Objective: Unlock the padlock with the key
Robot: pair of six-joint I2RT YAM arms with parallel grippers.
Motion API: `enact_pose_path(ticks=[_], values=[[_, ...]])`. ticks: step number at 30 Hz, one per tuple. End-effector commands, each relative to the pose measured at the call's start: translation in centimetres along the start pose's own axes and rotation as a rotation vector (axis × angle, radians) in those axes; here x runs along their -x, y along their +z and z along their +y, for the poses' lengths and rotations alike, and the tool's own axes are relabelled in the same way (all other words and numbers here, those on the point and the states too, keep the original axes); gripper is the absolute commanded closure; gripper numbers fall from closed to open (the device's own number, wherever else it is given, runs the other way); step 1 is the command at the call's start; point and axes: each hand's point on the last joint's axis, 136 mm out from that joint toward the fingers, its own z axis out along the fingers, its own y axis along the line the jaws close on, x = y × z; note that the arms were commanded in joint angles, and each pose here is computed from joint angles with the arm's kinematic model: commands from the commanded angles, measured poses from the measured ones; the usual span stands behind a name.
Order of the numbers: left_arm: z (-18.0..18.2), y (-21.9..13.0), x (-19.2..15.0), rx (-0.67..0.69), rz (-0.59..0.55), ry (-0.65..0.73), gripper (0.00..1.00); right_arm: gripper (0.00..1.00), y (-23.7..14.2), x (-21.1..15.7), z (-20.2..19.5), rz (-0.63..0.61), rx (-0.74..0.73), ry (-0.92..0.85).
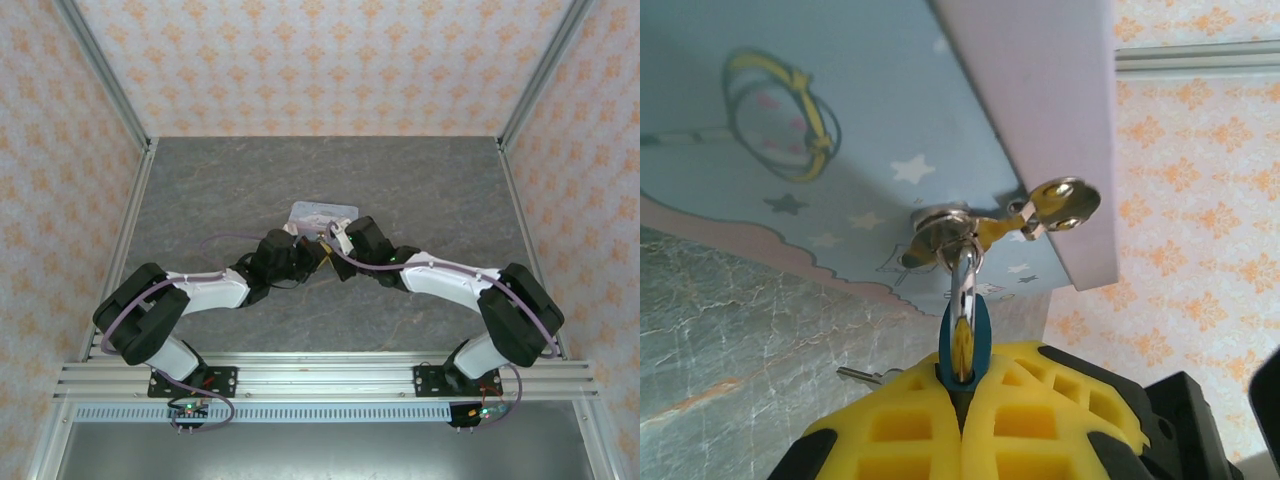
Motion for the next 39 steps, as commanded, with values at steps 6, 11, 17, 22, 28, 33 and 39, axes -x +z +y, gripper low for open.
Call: enact_pose_path(ticks=[6, 11, 17, 22, 28, 33, 39], values=[[0.6, 0.2, -0.4, 0.007, 0.008, 0.029, 1.00, 0.57, -1.8, 2.7, 2.1, -0.119, 0.198, 0.156], [2.2, 0.2, -0.2, 0.061, -0.006, 0.053, 1.00, 0.50, -3.9, 2.2, 0.4, -0.188, 0.148, 0.253], [4.9, 0.8, -0.5, 0.131, 0.000, 0.081, 0.93, 0.46, -4.5, 1.7, -0.1, -0.248, 0.165, 0.439], [6.4, 1.1, -0.9, 0.161, 0.000, 0.089, 0.74, 0.46, -3.6, 1.1, 0.4, -0.254, 0.213, 0.539], [5.3, -0.8, -0.4, 0.152, -0.042, 0.105, 0.39, 0.45, -1.7, 0.0, 1.0, -0.227, 0.226, 0.590], [3.0, -4.2, 1.8, 0.206, -0.116, 0.175, 0.22, 0.45, 0.2, 0.3, 0.1, -0.225, 0.181, 0.606], [1.0, -6.1, 5.9, 0.311, -0.166, 0.254, 0.18, 0.45, 1.7, 2.3, -2.7, -0.251, 0.103, 0.610]])
